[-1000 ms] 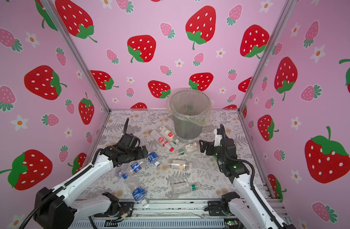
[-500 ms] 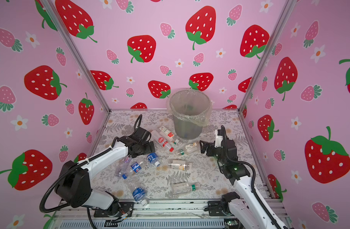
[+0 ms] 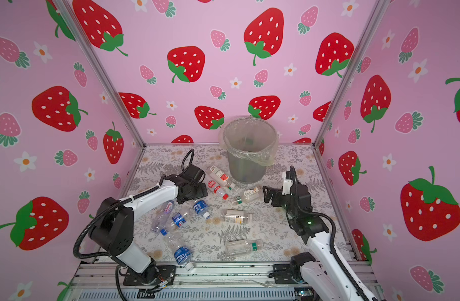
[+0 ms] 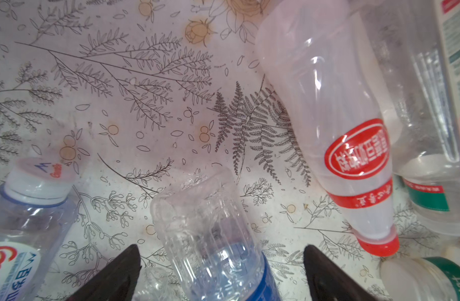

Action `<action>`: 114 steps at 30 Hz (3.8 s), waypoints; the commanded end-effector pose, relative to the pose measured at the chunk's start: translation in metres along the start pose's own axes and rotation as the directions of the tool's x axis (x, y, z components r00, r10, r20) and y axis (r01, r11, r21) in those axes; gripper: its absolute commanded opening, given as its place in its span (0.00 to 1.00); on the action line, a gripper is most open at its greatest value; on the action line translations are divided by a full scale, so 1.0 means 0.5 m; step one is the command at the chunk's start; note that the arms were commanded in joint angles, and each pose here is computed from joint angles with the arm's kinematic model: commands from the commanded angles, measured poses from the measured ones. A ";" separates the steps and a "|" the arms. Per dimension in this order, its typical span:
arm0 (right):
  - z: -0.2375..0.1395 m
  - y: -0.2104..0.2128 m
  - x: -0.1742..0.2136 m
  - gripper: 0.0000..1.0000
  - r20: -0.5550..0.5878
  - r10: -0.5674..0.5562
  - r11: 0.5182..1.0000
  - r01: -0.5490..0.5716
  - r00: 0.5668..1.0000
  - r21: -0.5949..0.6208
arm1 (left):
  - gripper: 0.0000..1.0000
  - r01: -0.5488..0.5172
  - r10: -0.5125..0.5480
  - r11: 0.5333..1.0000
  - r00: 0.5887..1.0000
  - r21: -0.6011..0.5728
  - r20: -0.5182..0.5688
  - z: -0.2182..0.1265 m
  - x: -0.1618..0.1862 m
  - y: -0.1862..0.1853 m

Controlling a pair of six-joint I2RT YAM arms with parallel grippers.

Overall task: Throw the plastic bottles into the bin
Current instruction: 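Return the right gripper over the pile while the left gripper lowers onto a clear bottle, then close the left gripper on the clear bottle and lift it, then carry the clear bottle with the left gripper over the bin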

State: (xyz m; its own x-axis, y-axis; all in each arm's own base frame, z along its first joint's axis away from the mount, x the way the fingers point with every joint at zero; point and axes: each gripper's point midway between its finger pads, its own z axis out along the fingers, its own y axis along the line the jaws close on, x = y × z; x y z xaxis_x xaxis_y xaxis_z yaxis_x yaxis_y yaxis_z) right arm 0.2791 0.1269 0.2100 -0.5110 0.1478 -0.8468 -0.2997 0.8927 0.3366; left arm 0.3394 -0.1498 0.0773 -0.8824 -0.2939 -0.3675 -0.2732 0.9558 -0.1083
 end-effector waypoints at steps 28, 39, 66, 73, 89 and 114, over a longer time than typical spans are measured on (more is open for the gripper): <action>-0.014 -0.012 -0.001 0.99 0.009 -0.019 0.999 0.019 1.000 0.035 | 0.75 0.045 -0.045 0.998 0.999 -0.041 -0.001 0.064 -0.007 -0.014; -0.019 -0.014 -0.005 0.99 0.014 -0.022 0.999 0.021 1.000 0.045 | 0.60 0.044 -0.044 0.999 0.999 -0.006 0.020 0.037 -0.024 -0.026; -0.015 -0.031 0.014 0.99 0.014 0.012 0.997 -0.013 1.000 0.073 | 0.57 -0.131 0.031 0.911 0.967 0.391 0.252 -0.188 -0.073 -0.080; -0.004 -0.033 0.041 0.99 -0.016 0.039 0.997 -0.038 0.999 0.061 | 0.57 -0.233 0.046 0.830 0.934 0.508 0.354 -0.266 -0.084 -0.107; -0.004 -0.050 0.064 0.99 -0.021 0.072 0.993 -0.069 0.997 0.091 | 0.50 -0.450 -0.028 0.671 0.779 0.589 0.627 -0.424 -0.112 -0.128; -0.009 -0.063 0.086 0.99 -0.026 0.101 0.989 -0.098 0.995 0.115 | 0.51 -0.572 -0.199 0.588 0.583 0.572 0.788 -0.676 -0.274 -0.256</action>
State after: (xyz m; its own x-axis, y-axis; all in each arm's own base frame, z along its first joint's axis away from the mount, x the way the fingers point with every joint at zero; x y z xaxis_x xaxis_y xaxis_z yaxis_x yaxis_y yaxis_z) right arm 0.2646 0.1052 0.1691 -0.5558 0.2123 -0.8037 -0.1688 0.9179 0.3591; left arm 0.3569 -0.2240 0.4139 -0.2540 -0.3362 -0.9069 0.5308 0.7354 -0.4213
